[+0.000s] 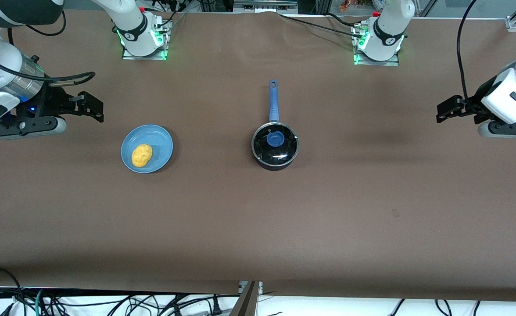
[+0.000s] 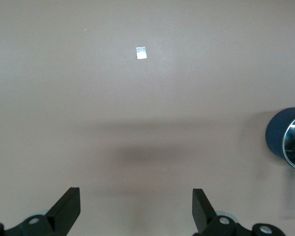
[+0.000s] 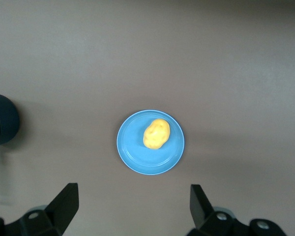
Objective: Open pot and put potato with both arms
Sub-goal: 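Reach the left gripper over the saucepan and lower onto the lid knob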
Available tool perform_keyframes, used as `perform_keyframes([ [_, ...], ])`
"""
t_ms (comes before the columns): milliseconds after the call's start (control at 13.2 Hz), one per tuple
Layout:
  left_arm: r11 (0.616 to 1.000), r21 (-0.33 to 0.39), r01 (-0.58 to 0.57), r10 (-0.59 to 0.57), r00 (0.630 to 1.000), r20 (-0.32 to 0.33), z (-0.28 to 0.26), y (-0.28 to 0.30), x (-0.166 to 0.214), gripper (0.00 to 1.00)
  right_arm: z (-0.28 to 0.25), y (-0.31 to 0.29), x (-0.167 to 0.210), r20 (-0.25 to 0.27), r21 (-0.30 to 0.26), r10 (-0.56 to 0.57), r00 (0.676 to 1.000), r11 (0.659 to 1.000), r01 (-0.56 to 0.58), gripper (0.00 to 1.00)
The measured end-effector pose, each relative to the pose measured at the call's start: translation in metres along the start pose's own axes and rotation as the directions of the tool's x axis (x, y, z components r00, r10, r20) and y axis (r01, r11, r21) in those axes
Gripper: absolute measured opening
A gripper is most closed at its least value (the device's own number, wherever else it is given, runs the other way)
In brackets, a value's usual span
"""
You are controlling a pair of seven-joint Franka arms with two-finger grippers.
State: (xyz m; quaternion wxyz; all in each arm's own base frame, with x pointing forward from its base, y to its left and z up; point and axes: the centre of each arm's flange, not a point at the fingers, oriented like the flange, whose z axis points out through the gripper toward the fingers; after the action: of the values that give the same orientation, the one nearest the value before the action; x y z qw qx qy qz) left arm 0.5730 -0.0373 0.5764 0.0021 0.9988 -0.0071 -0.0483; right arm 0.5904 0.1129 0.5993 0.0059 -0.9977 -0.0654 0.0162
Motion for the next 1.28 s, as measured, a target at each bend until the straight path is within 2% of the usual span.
perform_keyframes([
  [151, 0.997, -0.063, -0.034, 0.036, 0.999, 0.021, 0.011, 0.031, 0.004, 1.0, 0.0, 0.0, 0.0, 0.001, 0.0, 0.0, 1.0, 1.0, 0.0, 1.0],
  [302, 0.989, -0.145, -0.022, 0.027, 0.999, 0.032, 0.025, 0.063, 0.014, 1.0, 0.0, 0.0, 0.0, 0.001, 0.0, 0.0, 1.0, 1.0, 0.0, 1.0],
  [377, 0.987, -0.162, -0.008, 0.015, 0.999, 0.043, 0.031, 0.082, 0.018, 1.0, 0.0, 0.0, 0.0, 0.001, 0.0, 0.0, 1.0, 1.0, 0.0, 1.0],
  [528, 0.987, -0.16, 0.033, -0.023, 0.998, 0.063, 0.042, 0.134, 0.016, 1.0, 0.001, 0.0, 0.0, 0.002, 0.0, 0.0, 1.0, 1.0, 0.0, 1.0],
  [830, 0.973, -0.175, 0.149, -0.145, 0.989, 0.035, 0.065, 0.256, 0.0, 1.0, 0.001, 0.0, 0.0, 0.002, 0.0, 0.001, 1.0, 1.0, -0.001, 1.0],
  [1132, 0.979, -0.139, 0.146, -0.14, 0.989, 0.052, 0.125, 0.323, -0.004, 1.0, 0.001, 0.0, 0.0, 0.002, 0.0, 0.001, 1.0, 1.0, -0.001, 1.0],
  [1283, 0.978, -0.107, 0.178, -0.177, 0.984, 0.02, 0.17, 0.355, 0.002, 1.0, 0.001, 0.0, 0.0, 0.002, 0.0, 0.001, 1.0, 1.0, -0.001, 1.0],
])
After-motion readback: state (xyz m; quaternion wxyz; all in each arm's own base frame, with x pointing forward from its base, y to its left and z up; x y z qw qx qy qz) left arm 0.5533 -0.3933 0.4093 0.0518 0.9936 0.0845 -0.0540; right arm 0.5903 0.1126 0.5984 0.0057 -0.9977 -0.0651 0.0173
